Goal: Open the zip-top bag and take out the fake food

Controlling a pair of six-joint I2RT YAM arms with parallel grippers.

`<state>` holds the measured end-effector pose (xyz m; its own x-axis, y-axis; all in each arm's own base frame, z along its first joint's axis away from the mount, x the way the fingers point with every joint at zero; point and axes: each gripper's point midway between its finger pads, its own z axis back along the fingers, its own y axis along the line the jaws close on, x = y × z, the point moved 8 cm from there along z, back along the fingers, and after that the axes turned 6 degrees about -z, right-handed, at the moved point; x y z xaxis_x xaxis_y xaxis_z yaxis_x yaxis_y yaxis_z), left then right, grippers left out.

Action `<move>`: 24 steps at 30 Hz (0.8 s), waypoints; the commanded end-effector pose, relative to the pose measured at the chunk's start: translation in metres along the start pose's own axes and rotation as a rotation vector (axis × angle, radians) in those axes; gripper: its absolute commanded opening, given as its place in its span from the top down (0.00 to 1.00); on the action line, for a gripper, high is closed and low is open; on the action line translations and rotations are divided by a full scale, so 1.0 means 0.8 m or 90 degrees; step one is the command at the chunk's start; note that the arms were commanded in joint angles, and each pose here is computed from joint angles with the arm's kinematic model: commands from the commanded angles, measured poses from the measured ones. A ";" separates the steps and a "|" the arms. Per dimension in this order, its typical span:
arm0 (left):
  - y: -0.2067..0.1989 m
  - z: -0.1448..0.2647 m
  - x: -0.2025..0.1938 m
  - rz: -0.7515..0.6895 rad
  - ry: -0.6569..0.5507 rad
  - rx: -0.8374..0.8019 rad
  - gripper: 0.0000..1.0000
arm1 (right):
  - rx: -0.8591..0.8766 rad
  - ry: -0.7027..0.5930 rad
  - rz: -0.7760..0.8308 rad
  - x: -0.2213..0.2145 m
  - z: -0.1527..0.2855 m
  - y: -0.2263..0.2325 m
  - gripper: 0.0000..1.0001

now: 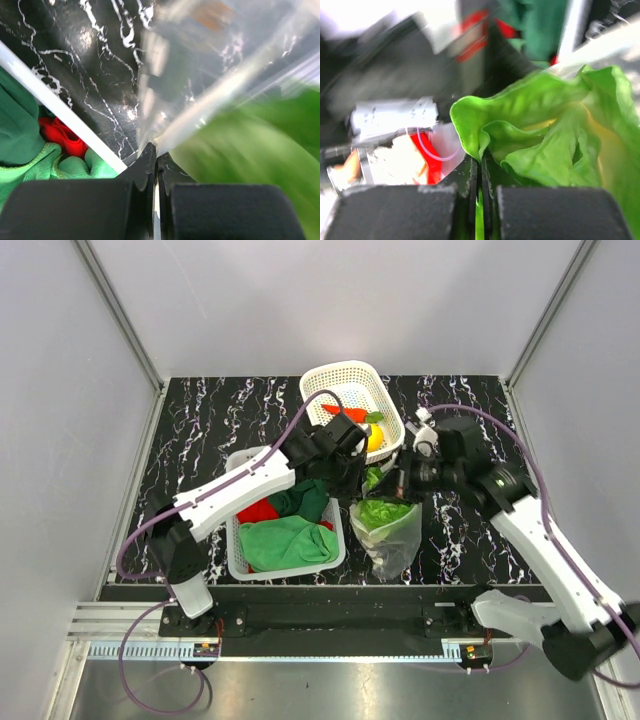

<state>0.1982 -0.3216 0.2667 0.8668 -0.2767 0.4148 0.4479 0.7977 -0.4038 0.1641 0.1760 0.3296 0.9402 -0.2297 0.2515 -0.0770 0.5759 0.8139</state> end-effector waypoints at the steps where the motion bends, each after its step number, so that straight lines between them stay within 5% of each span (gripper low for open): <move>1: 0.004 0.002 -0.002 0.001 -0.014 -0.038 1.00 | 0.189 -0.025 0.162 -0.026 0.054 0.042 1.00; 9: 0.002 0.000 -0.017 0.021 -0.002 -0.080 1.00 | 0.151 -0.298 0.165 0.002 0.092 0.056 1.00; 16: -0.030 0.017 -0.006 0.008 -0.026 -0.178 1.00 | 0.193 -0.412 0.104 0.044 0.076 0.072 1.00; 24: -0.026 0.028 -0.007 0.013 -0.059 -0.165 1.00 | 0.054 -0.546 0.092 0.079 0.076 0.049 1.00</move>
<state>0.1874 -0.3272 0.2611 0.8856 -0.2408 0.3971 0.4415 0.7019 -0.5590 0.1804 0.1456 0.3898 0.5291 -0.6116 0.5883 -0.2457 0.5532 0.7960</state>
